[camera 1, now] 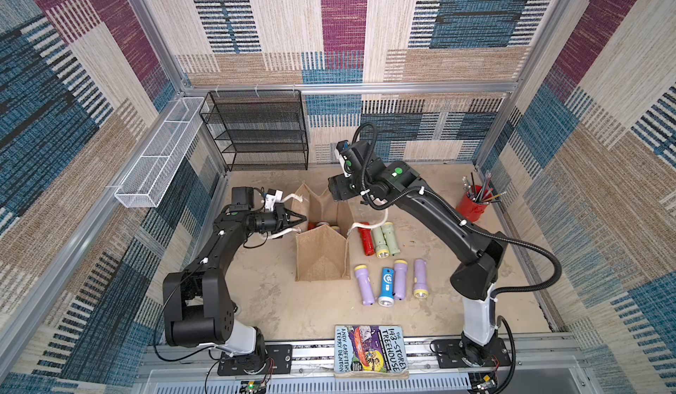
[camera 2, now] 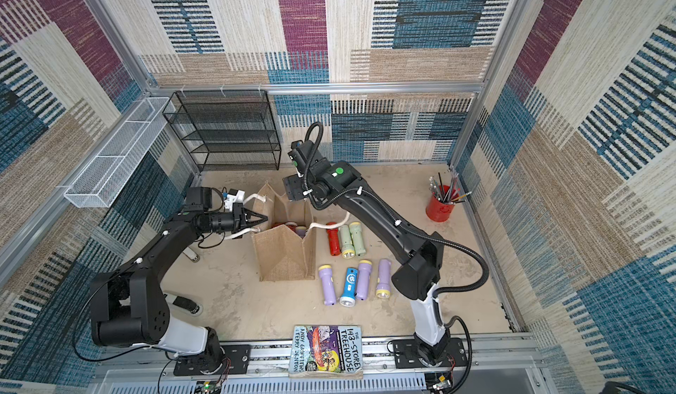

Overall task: Put the flashlights into the tote bags
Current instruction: Place the flashlight in the canvas bag, then pick up the flashlight from the center of the board.

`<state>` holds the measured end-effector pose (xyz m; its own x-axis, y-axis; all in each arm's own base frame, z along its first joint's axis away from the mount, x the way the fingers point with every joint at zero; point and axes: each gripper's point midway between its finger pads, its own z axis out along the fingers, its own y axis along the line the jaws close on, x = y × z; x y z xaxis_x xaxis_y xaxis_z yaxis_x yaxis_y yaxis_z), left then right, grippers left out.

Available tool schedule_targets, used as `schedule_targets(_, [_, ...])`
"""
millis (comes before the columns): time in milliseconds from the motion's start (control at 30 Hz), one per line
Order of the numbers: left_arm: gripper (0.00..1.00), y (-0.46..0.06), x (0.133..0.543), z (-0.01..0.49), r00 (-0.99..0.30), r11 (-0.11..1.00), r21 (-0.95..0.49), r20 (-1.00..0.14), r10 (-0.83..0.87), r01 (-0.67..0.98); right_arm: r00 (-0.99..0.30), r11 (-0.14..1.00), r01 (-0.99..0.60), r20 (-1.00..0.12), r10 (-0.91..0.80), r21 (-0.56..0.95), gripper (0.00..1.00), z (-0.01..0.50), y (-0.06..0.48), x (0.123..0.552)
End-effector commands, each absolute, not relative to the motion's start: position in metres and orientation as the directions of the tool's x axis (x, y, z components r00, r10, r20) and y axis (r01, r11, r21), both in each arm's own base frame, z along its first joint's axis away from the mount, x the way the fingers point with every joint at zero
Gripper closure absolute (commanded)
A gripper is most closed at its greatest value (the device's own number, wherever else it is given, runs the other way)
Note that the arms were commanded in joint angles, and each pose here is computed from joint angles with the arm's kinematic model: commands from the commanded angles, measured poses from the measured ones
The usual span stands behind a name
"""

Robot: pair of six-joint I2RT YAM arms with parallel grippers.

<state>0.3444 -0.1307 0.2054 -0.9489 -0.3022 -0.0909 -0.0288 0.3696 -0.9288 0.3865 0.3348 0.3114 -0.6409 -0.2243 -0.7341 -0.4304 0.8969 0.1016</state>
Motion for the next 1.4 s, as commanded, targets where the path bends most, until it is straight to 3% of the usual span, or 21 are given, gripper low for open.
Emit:
schedule_targets(0, [0.98, -0.125, 0.345, 0.205, -0.944, 0.41, -0.912, -0.128, -0.305, -0.008, -0.658, 0.928, -0.353, -0.737, -0.156, 0.119, 0.18, 0.316, 0.299, 0.38])
schedule_targets(200, [0.98, -0.122, 0.343, 0.203, -0.944, 0.448, -0.894, -0.142, -0.299, -0.007, -0.748, 0.942, -0.175, -0.66, 0.061, 0.285, 0.2, 0.275, 0.202, 0.356])
schedule_targets(400, [0.97, -0.122, 0.344, 0.203, -0.945, 0.449, -0.893, -0.143, -0.294, -0.005, -0.784, 0.943, -0.058, -0.599, 0.16, 0.327, 0.21, 0.22, 0.141, 0.331])
schedule_targets(867, [0.97, -0.122, 0.344, 0.202, -0.946, 0.45, -0.893, -0.148, -0.287, 0.003, -0.906, 0.932, -0.098, -0.418, 0.061, 0.348, 0.35, 0.108, 0.159, 0.345])
schedule_targets(1367, [0.97, -0.122, 0.345, 0.202, -0.947, 0.449, -0.893, -0.146, -0.285, 0.002, -0.941, 0.953, -0.104, -0.339, -0.001, 0.286, 0.38, 0.059, 0.168, 0.34])
